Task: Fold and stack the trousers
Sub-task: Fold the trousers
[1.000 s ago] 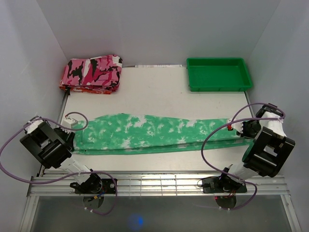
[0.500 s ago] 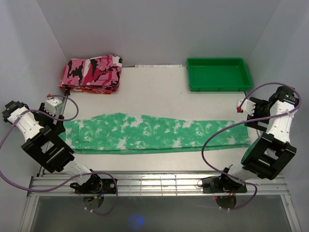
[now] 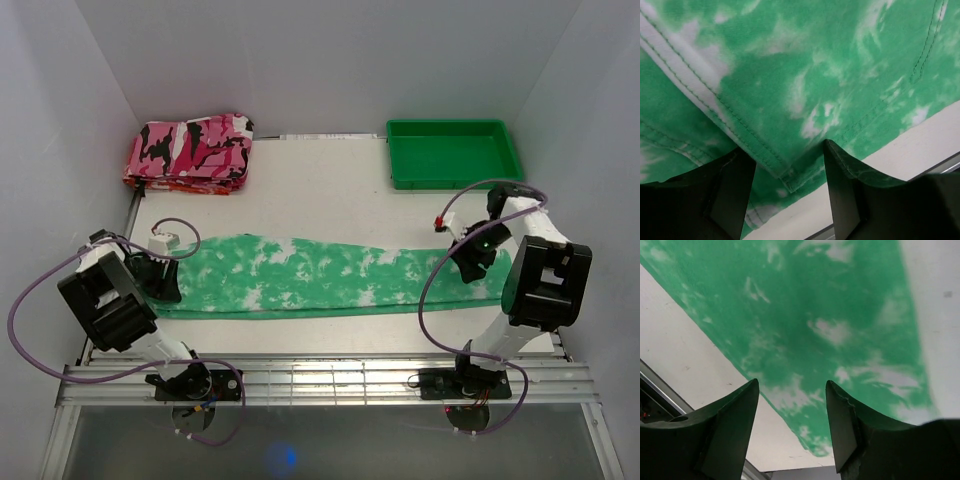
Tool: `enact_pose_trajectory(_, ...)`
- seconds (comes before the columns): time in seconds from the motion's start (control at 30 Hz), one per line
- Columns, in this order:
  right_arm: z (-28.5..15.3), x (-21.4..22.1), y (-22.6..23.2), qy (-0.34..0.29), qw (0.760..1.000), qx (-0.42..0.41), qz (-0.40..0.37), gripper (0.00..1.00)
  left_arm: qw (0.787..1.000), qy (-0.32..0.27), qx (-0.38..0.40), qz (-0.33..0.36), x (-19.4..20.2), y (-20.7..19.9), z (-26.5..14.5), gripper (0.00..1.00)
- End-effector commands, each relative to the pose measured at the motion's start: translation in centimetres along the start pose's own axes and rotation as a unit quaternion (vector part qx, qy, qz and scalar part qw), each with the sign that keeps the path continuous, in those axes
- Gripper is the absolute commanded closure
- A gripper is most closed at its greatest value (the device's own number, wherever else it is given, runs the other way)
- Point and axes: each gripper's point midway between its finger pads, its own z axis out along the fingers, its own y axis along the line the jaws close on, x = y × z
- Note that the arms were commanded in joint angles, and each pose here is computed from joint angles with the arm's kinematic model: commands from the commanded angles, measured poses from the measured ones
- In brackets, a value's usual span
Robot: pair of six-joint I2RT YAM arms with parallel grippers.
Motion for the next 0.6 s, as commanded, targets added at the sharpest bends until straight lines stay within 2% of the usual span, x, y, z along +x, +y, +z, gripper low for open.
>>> enact_pose_trajectory(0.0,2.0,3.6,1.7,0.071,0.997,0.002,0.032,0.39,0.996,0.067,-0.064,-0.005,3.7,1.7,0.3,0.35)
enact_pose_trajectory(0.1,3.6,6.6,2.3,0.126,0.992,0.002,0.008,0.42,0.994,0.064,-0.084,0.010,3.9,1.9,0.1,0.36)
enact_pose_trajectory(0.17,3.7,7.0,2.1,0.135,0.991,0.004,-0.004,0.46,0.994,0.054,-0.092,0.011,3.2,2.2,-0.2,0.34)
enact_pose_trajectory(0.23,2.8,5.7,1.1,0.118,0.993,0.009,-0.010,0.47,0.995,0.024,-0.099,0.019,1.3,2.7,-1.2,0.27)
enact_pose_trajectory(0.27,2.8,4.1,0.8,0.088,0.996,0.003,-0.016,0.48,0.995,0.009,-0.096,0.028,0.4,2.7,-1.7,0.23)
enact_pose_trajectory(0.3,1.1,2.0,-1.2,0.062,0.997,0.030,-0.025,0.48,0.995,-0.006,-0.097,0.037,-0.6,2.4,-2.6,0.19)
enact_pose_trajectory(0.33,0.3,0.6,-1.3,0.044,0.998,0.027,-0.021,0.48,0.993,-0.040,-0.102,0.051,-2.6,2.5,-3.7,0.11)
enact_pose_trajectory(0.4,-1.7,-4.5,-3.0,-0.026,0.998,0.045,-0.045,0.47,0.988,-0.083,-0.108,0.068,-5.0,2.2,-5.4,0.02)
enact_pose_trajectory(0.47,-1.9,-8.9,-2.4,-0.073,0.995,0.027,-0.055,0.43,0.977,-0.155,-0.105,0.101,-8.8,1.3,-7.9,0.02)
enact_pose_trajectory(0.53,-3.2,-12.9,-2.7,-0.114,0.991,0.033,-0.065,0.39,0.970,-0.202,-0.094,0.095,-11.8,0.6,-9.1,0.02)
enact_pose_trajectory(0.57,-2.3,-15.9,-1.6,-0.135,0.987,0.012,-0.088,0.39,0.961,-0.242,-0.083,0.108,-14.4,0.2,-10.7,0.02)
